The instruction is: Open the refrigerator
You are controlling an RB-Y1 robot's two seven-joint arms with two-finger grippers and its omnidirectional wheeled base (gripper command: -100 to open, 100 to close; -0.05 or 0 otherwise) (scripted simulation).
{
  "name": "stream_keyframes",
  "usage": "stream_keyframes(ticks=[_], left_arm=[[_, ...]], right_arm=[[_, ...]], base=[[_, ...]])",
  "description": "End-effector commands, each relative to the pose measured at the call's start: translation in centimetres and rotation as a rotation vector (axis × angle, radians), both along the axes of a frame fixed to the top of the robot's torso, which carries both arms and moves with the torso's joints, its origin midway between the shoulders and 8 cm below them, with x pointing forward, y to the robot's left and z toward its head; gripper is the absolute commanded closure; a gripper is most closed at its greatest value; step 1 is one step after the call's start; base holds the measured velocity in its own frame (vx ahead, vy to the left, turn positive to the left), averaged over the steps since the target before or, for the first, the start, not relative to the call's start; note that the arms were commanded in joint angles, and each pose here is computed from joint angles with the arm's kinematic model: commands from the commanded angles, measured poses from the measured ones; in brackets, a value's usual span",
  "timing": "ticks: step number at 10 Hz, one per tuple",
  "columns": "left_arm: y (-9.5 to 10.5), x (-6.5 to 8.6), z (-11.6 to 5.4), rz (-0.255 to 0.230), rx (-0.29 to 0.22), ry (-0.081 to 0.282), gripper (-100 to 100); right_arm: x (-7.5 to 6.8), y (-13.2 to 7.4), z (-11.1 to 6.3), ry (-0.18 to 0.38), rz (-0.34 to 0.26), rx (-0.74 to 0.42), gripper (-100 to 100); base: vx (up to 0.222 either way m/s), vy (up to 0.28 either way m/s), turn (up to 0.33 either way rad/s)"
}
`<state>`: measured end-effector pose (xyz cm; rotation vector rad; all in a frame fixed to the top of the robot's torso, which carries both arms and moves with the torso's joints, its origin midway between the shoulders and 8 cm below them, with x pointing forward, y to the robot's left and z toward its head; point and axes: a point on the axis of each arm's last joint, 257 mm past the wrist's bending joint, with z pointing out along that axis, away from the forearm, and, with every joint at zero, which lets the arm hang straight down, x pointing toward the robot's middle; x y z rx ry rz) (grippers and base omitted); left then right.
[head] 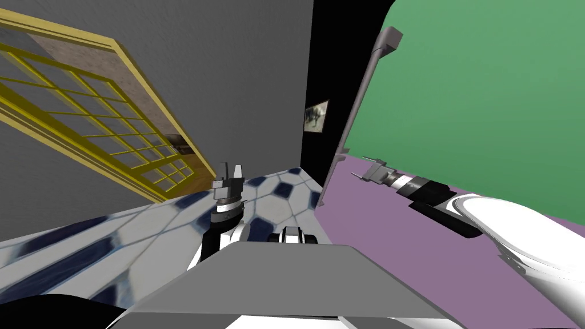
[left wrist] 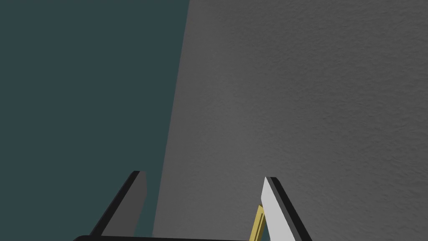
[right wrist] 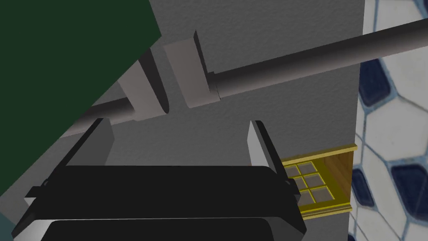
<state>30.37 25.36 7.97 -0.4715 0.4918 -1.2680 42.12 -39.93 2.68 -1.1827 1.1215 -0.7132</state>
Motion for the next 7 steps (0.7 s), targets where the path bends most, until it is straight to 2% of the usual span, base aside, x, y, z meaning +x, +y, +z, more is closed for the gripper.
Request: stream_keyframes(ticks=[1,5,6,7], left_arm=[[0.0,0.0,0.0,0.0,0.0,0.0,0],[0.0,0.0,0.0,0.0,0.0,0.0,0],[0.0,0.0,0.0,0.0,0.0,0.0,0],[0.0,0.0,0.0,0.0,0.0,0.0,0]], right_arm=[[0.8,-1.6,2.0,-0.036,-0.04,-0.122,-100],[1.4,-3.5,4.8,-0.083,-0.089,-0.266,-100],[1.4,-3.1,4.2,-0.071,-0.079,-0.238,-100],[2.0,-4.0,3.8,-0.06,-0.086,-0.075,-100]], base=[[0.071,0.069,0.113],[0.064,0.048,0.083],[0.029,0.019,0.016],[-0.139,-0.176,0.302]])
